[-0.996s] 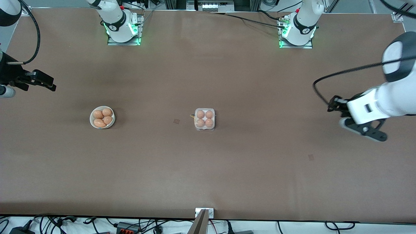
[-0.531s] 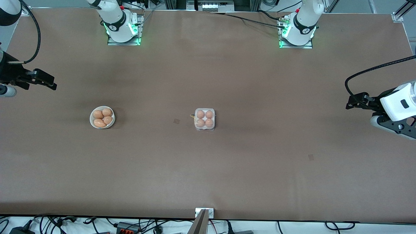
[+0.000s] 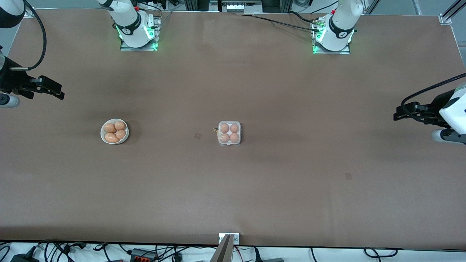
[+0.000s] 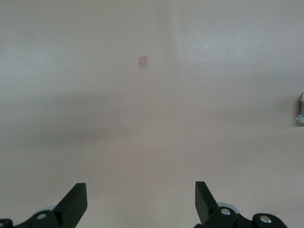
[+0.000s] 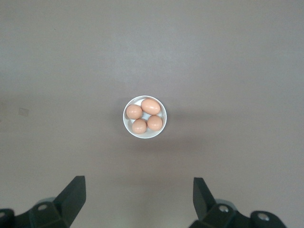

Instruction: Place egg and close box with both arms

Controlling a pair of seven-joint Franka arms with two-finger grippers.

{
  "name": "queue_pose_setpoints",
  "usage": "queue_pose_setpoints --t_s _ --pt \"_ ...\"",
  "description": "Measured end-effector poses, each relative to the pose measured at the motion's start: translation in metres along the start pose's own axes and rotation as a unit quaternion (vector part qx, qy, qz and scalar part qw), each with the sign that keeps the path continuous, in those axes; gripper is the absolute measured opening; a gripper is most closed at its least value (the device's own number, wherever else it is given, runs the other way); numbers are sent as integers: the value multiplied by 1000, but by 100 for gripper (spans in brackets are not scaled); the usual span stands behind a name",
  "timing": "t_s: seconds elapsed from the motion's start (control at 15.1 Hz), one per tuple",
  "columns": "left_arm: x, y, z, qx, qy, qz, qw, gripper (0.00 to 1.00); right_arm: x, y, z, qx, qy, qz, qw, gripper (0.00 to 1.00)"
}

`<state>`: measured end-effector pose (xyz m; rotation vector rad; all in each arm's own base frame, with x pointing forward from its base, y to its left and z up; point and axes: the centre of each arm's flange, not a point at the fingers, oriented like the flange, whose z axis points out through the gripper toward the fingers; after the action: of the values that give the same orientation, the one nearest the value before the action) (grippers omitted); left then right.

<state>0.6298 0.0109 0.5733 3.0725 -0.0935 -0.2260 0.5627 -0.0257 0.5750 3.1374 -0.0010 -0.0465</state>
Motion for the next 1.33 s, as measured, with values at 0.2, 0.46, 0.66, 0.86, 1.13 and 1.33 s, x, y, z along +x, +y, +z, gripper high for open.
queue_pose_setpoints --t_s 0.2,0.46,0.66,0.86,1.13,1.33 --pt "-16 8 -7 2 16 -4 1000 100 -1 0 1 0 -1 0 1000 100" --pt "-50 15 4 6 41 -3 999 100 -1 0 1 0 -1 0 1000 100" --pt "-62 17 6 7 45 -4 999 100 -3 0 -3 0 2 0 1000 100" --pt "-62 17 4 8 51 -4 999 100 -4 0 -5 0 3 0 1000 100" --pt "-61 20 3 8 55 -1 998 100 -4 0 -5 0 3 0 1000 100" --pt "-61 28 3 8 54 -5 998 100 -4 0 -5 0 3 0 1000 100"
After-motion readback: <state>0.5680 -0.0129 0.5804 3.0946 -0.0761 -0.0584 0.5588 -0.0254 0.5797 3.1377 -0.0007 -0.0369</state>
